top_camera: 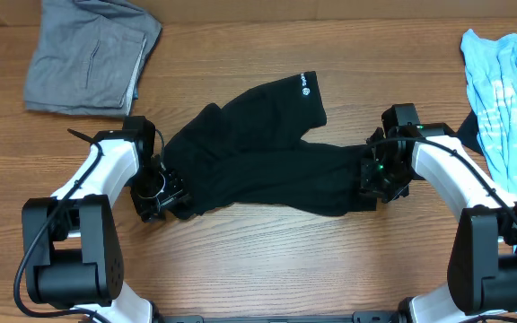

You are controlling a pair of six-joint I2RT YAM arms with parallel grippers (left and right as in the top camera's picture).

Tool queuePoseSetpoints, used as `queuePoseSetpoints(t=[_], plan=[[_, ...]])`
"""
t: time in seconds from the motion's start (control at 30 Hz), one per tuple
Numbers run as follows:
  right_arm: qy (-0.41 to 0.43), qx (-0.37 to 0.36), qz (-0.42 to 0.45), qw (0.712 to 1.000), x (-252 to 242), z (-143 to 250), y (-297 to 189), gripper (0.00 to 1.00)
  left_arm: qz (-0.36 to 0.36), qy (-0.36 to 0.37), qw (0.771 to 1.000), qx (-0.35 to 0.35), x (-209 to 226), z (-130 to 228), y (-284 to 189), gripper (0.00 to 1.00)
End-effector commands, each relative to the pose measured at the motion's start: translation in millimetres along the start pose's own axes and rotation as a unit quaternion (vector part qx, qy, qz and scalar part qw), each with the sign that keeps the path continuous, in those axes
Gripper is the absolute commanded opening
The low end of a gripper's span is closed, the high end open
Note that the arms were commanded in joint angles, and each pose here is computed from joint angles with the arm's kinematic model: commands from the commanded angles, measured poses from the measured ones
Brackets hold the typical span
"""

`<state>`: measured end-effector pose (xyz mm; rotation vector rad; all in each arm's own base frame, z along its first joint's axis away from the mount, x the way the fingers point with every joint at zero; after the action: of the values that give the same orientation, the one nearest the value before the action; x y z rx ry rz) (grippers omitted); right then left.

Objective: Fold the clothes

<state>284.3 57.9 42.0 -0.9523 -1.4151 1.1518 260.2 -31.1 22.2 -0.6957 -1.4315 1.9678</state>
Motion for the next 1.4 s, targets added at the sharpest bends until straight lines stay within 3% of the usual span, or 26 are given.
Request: queuePoseSetpoints(t=[0.0,0.27,0.43,0.5,0.57,0.7,0.77,0.8,0.97,1.13,1.2,1.23,1.27,1.3,1.37], plan=[[-0.012,-0.019,-0.001,1.000,1.4,-7.7,0.6,0.32,0.000,0.018,1.000,-0.006,-1.3,3.5,-3.2,0.69],[-0.014,-0.029,-0.002,0.999,0.5,-10.5,4.7,0.04,0.000,0.022,1.000,-0.006,-1.3,3.6,-3.3,0.64],[0.004,-0.030,-0.002,1.000,1.1,-12.6,1.3,0.04,-0.002,0.020,1.000,0.009,0.4,10.1,-4.9,0.21],[0.012,-0.037,-0.002,0.999,1.6,-17.5,-2.2,0.04,-0.008,0.022,1.000,0.015,2.8,13.0,-5.9,0.20],[0.014,-0.042,-0.002,0.999,1.8,-20.1,-4.0,0.04,-0.010,0.022,1.000,0.018,3.6,14.0,-6.0,0.22],[0.013,-0.042,-0.002,0.999,1.8,-20.8,-4.7,0.04,-0.009,0.025,0.999,0.017,3.4,13.8,-5.7,0.40],[0.013,-0.042,-0.002,0.999,1.8,-20.8,-4.7,0.04,-0.008,0.026,1.000,0.015,2.7,12.7,-5.2,0.68],[0.013,-0.043,-0.002,0.999,1.8,-20.9,-4.7,0.04,-0.006,0.026,1.000,0.013,2.1,11.7,-4.6,0.77],[0.013,-0.042,-0.002,0.999,1.8,-20.8,-4.7,0.04,-0.007,0.023,0.999,0.027,6.7,18.2,3.3,0.78],[0.013,-0.045,-0.002,0.999,1.8,-21.9,-4.8,0.04,-0.019,-0.027,0.999,0.038,20.1,26.8,21.0,0.77],[0.013,-0.044,-0.002,0.999,1.7,-21.8,-4.8,0.04,-0.015,-0.041,0.999,0.033,20.8,25.4,27.4,0.68],[0.013,-0.044,-0.002,0.999,1.7,-21.8,-4.8,0.04,-0.013,-0.043,0.999,0.030,20.3,24.1,28.1,0.57],[0.013,-0.045,-0.001,0.999,1.6,-21.9,-4.8,0.04,-0.012,-0.042,0.999,0.029,19.9,23.8,28.0,0.46],[0.013,-0.046,-0.002,0.999,1.7,-22.5,-4.8,0.04,-0.014,-0.042,0.999,0.026,20.2,22.7,27.6,0.26],[0.019,-0.049,-0.002,0.999,1.6,-23.9,-5.1,0.04,-0.020,-0.041,0.999,0.019,21.7,19.9,26.9,0.05]])
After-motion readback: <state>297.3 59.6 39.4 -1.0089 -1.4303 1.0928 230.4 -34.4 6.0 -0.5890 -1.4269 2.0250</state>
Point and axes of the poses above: each gripper's point midway between its finger pads, its own y axis out along the fingers, its own x axis along the line the jaws close on, z = x × y, the point moved 1 cm from there along -y, back along the fingers, and after that the axes turned 15 degrees about -y, right-handed, at the moved point
